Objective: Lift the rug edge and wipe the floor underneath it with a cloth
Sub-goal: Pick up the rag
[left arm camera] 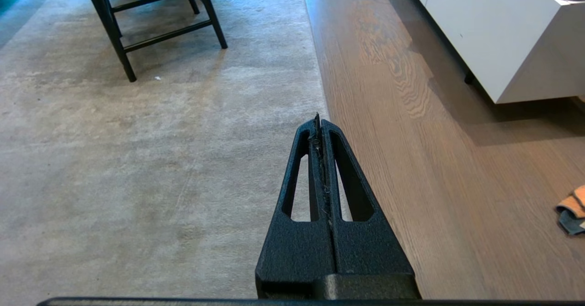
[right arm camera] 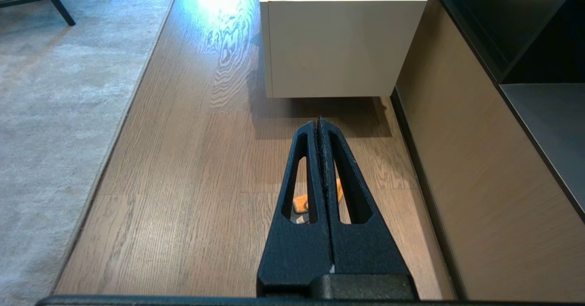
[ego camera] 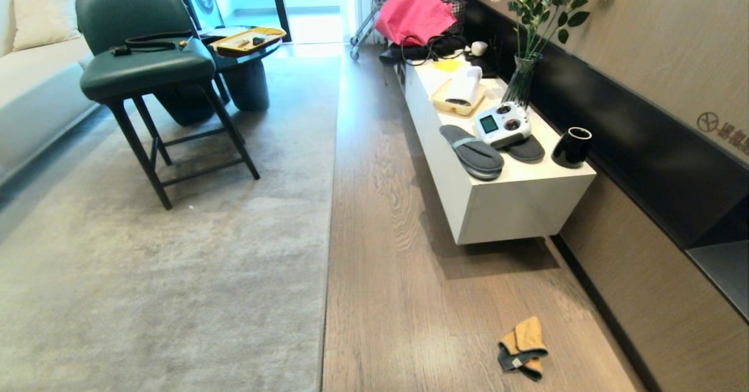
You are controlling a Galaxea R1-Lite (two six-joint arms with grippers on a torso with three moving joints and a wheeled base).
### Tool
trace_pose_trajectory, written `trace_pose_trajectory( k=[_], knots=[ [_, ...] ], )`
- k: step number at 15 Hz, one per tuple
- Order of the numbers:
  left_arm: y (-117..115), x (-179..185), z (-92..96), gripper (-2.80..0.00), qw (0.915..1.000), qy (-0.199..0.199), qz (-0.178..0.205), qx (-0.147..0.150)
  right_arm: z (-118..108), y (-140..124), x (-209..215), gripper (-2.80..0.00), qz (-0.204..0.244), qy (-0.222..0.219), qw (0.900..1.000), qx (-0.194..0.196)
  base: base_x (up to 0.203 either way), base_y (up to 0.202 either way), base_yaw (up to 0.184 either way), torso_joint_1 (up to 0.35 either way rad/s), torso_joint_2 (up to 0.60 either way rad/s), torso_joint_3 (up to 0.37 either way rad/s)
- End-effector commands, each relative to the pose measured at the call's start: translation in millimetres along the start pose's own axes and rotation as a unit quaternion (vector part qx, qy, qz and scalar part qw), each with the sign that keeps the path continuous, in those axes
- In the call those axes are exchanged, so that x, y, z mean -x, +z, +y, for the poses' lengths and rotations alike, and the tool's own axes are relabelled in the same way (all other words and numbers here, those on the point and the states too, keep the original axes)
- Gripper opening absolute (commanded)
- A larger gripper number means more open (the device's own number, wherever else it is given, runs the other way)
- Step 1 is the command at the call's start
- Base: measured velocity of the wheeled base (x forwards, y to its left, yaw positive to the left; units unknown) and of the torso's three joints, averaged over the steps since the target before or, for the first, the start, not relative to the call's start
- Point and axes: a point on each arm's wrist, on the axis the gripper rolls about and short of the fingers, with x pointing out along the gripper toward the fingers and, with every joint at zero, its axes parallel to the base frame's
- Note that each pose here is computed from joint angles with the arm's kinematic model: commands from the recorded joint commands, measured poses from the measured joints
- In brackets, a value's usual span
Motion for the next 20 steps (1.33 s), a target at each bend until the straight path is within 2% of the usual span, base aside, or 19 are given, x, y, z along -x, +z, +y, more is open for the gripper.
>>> trace_pose_trajectory(
  k=[1, 20],
  knots=[
    [0.1, 0.0, 0.0, -2.8, 1.0, 0.0, 0.0, 0.0, 0.0, 0.0, -0.1, -2.8, 0.001, 0.0, 1.0, 0.0, 0.0, 0.0, 0.0, 0.0, 0.0, 0.0],
    [0.2, 0.0, 0.0, -2.8, 1.0, 0.0, -0.001, 0.001, 0.0, 0.0, -0.1, -2.8, 0.001, 0.0, 1.0, 0.0, 0.0, 0.0, 0.0, 0.0, 0.0, 0.0]
  ],
)
